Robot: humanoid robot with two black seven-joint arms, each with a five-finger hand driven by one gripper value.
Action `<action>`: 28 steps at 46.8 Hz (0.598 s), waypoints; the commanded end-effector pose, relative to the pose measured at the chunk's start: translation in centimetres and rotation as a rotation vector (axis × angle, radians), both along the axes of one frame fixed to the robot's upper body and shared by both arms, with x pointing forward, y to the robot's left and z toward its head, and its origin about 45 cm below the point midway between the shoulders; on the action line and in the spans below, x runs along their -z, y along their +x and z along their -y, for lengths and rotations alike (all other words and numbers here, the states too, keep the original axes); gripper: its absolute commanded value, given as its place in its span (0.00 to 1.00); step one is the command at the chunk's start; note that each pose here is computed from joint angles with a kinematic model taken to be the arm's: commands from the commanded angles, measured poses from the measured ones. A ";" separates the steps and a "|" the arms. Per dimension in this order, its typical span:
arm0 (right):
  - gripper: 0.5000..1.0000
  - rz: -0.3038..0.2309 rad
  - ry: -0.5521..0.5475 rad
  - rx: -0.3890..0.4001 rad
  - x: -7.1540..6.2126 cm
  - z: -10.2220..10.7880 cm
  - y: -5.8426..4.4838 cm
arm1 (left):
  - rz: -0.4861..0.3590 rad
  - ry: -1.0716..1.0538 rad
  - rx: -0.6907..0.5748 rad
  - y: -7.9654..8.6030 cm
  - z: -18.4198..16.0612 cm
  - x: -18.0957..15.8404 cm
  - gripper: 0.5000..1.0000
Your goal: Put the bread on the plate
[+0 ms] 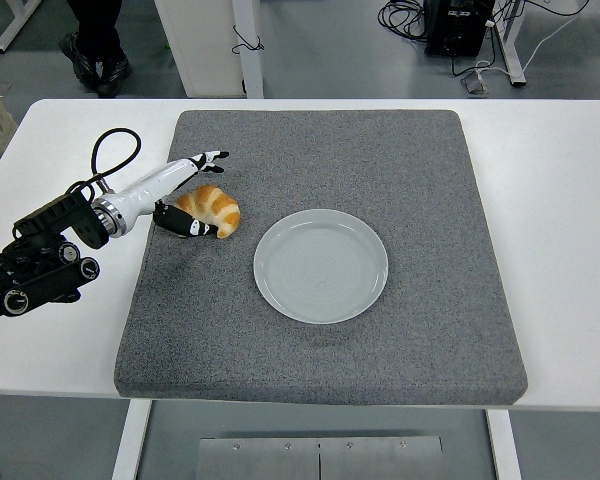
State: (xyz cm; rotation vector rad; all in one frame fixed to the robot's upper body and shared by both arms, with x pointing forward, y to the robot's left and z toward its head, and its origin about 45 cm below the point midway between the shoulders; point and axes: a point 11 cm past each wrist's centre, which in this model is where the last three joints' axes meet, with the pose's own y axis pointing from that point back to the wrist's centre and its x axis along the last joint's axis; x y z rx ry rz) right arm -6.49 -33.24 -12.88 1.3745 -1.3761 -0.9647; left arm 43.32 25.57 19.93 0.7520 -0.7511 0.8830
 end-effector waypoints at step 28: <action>1.00 -0.001 0.000 0.000 0.0 0.0 0.0 | 0.016 -0.027 0.061 -0.1 1.0 -0.3 0.00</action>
